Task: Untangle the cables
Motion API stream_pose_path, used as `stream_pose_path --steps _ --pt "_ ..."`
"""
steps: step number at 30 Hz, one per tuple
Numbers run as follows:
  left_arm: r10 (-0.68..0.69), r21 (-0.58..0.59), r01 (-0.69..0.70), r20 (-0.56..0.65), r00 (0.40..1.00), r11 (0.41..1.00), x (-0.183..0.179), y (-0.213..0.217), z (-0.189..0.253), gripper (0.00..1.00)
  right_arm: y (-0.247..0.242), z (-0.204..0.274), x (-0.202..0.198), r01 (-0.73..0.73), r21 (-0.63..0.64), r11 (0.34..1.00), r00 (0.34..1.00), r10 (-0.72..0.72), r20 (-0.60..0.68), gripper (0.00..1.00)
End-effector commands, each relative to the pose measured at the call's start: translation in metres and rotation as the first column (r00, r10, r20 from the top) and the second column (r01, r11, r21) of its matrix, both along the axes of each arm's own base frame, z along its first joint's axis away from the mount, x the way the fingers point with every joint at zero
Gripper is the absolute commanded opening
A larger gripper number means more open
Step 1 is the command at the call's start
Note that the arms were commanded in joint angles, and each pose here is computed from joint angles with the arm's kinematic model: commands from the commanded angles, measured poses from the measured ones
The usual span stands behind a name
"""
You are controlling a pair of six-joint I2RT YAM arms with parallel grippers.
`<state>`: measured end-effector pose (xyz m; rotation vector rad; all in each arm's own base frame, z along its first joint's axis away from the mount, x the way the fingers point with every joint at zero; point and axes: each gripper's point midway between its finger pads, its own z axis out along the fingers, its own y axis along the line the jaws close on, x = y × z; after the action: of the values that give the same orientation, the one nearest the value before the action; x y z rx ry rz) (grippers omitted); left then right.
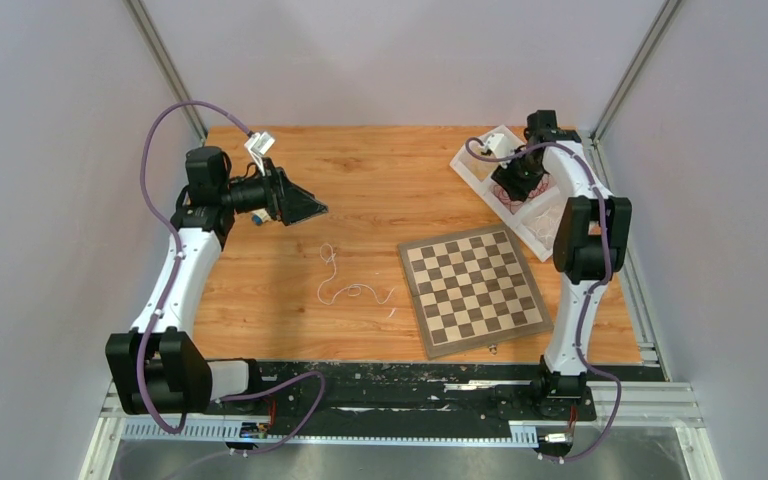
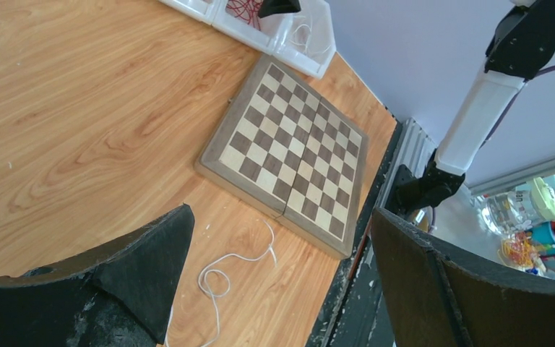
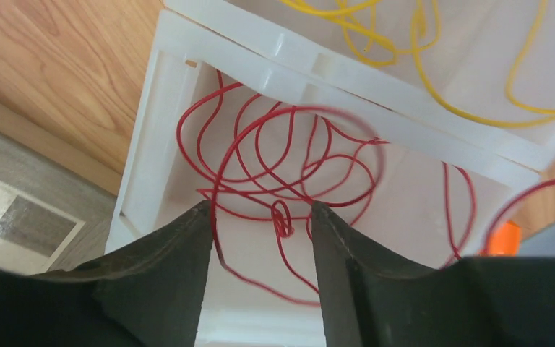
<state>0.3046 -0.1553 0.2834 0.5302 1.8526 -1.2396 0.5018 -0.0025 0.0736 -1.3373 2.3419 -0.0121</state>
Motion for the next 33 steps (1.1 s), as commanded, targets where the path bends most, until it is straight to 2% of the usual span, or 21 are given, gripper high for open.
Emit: stream_pose_path --steps 1,6,13,23,26,28,31,32,33 --pt "-0.016 -0.011 0.017 0.068 0.998 1.0 0.006 -0.003 0.018 1.0 0.003 0.074 0.005 0.018 0.048 0.999 0.987 -0.025 0.158 0.57" --pt "-0.023 -0.013 0.024 0.074 0.997 1.0 0.006 -0.003 0.019 1.0 0.004 0.116 0.005 0.019 0.148 0.989 0.978 -0.049 0.205 0.69" --pt "-0.02 -0.017 0.021 0.06 0.998 1.0 0.01 -0.003 0.017 1.0 -0.028 0.142 0.035 0.13 0.308 0.942 0.951 -0.207 0.231 0.7" --pt "-0.015 -0.002 0.015 0.039 0.999 1.0 0.014 -0.002 0.015 1.0 -0.051 0.091 0.079 0.184 0.289 0.939 0.934 -0.259 0.246 0.67" --pt "-0.013 0.007 0.013 0.039 0.999 1.0 0.014 -0.001 0.016 1.0 -0.048 0.081 0.077 0.165 0.295 0.941 0.945 -0.237 0.226 0.55" --pt "-0.015 0.013 0.015 0.041 0.999 1.0 0.014 -0.001 0.016 1.0 -0.037 0.079 0.066 0.112 0.322 0.94 0.961 -0.184 0.206 0.38" --pt "-0.015 0.017 0.014 0.039 0.999 1.0 0.014 0.0 0.015 1.0 -0.019 0.08 0.042 0.053 0.371 0.927 0.978 -0.123 0.166 0.07" --pt "-0.015 0.017 0.014 0.036 0.999 1.0 0.014 0.0 0.015 1.0 -0.013 0.087 0.035 0.03 0.39 0.92 0.981 -0.103 0.167 0.01" --pt "-0.013 0.016 0.013 0.032 0.999 1.0 0.015 0.0 0.014 1.0 -0.007 0.093 0.03 0.008 0.413 0.911 0.982 -0.085 0.169 0.0"
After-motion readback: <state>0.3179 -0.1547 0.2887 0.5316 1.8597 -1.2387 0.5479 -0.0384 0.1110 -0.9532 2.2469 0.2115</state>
